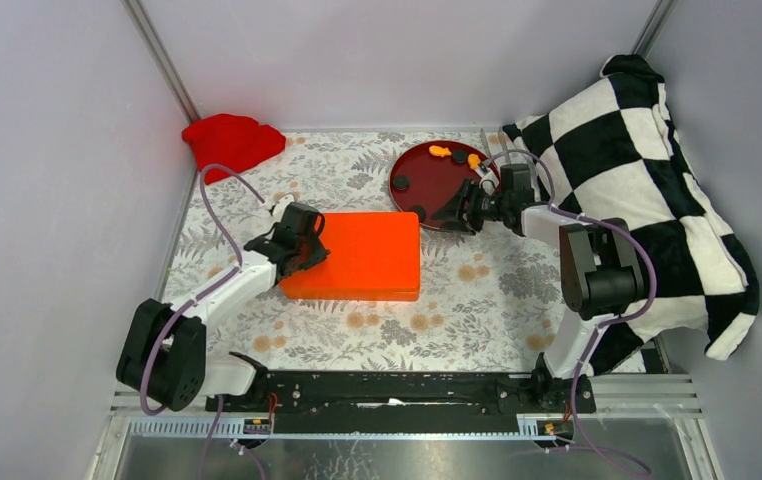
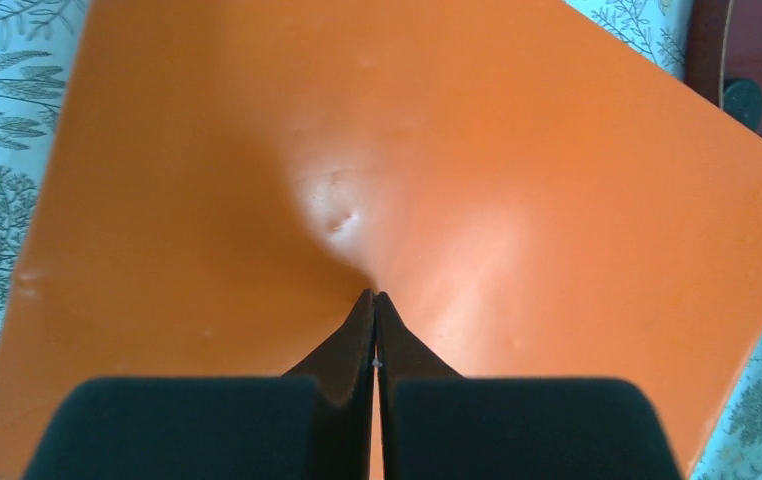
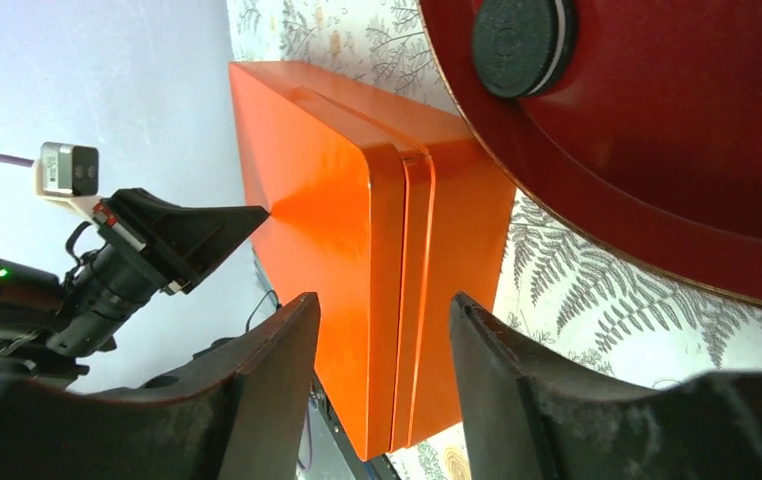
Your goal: Pack the cookies
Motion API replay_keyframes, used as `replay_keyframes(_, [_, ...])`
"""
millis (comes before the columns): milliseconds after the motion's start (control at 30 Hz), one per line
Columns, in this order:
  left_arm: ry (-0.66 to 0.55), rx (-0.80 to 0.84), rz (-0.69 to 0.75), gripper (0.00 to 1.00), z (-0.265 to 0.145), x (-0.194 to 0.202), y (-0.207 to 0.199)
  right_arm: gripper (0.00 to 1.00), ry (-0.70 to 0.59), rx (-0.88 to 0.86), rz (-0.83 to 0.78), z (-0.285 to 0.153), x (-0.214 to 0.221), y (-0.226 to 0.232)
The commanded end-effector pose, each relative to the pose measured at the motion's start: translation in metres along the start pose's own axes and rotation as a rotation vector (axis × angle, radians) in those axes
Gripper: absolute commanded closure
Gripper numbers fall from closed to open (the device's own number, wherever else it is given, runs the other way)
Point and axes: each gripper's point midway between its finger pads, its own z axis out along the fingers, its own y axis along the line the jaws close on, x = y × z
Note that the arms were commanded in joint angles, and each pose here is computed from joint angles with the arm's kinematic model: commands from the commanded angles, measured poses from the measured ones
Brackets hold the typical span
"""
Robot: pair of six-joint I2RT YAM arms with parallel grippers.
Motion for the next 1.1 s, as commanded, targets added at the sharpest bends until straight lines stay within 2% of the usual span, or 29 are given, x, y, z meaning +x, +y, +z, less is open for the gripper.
replay_keyframes(0, [0.059,0.009,0.009,1.0,0.003,0.009,-0.004,0.49,-0.033,0.137,-0.072,-0.015,0.004,-0.011])
replay_keyframes(133, [-0.051,-0.047,-0.062,1.0,-0.024,-0.039,0.001,0.81,-0.022,0.249,-0.071,-0.021,0.007,-0.027])
replay_keyframes(233, [-0.085,-0.113,-0.157,1.0,-0.028,-0.07,0.028,0.89,-0.02,0.293,-0.069,-0.024,0.009,-0.036])
replay_keyframes(300, [-0.087,-0.212,-0.216,1.0,-0.025,-0.082,0.058,0.93,-0.017,0.315,-0.072,-0.024,0.009,-0.04])
replay_keyframes(400, [-0.092,-0.402,-0.307,1.0,-0.026,-0.086,0.115,0.95,-0.009,0.363,-0.085,-0.026,0.011,-0.048])
replay_keyframes(533, [-0.077,-0.51,-0.362,1.0,-0.021,-0.068,0.151,0.97,0.016,0.491,-0.126,-0.027,0.012,-0.064])
replay_keyframes(733, [0.011,-0.432,-0.37,1.0,0.011,-0.041,0.145,0.97,0.111,0.561,-0.205,0.005,0.032,-0.059])
replay_keyframes(800, [0.031,-0.365,-0.367,1.0,0.02,-0.035,0.134,0.97,0.145,0.547,-0.22,0.019,0.041,-0.051])
replay_keyframes(1067, [0.079,-0.273,-0.281,1.0,0.033,-0.016,0.094,0.97,0.248,0.427,-0.276,0.063,0.071,-0.006])
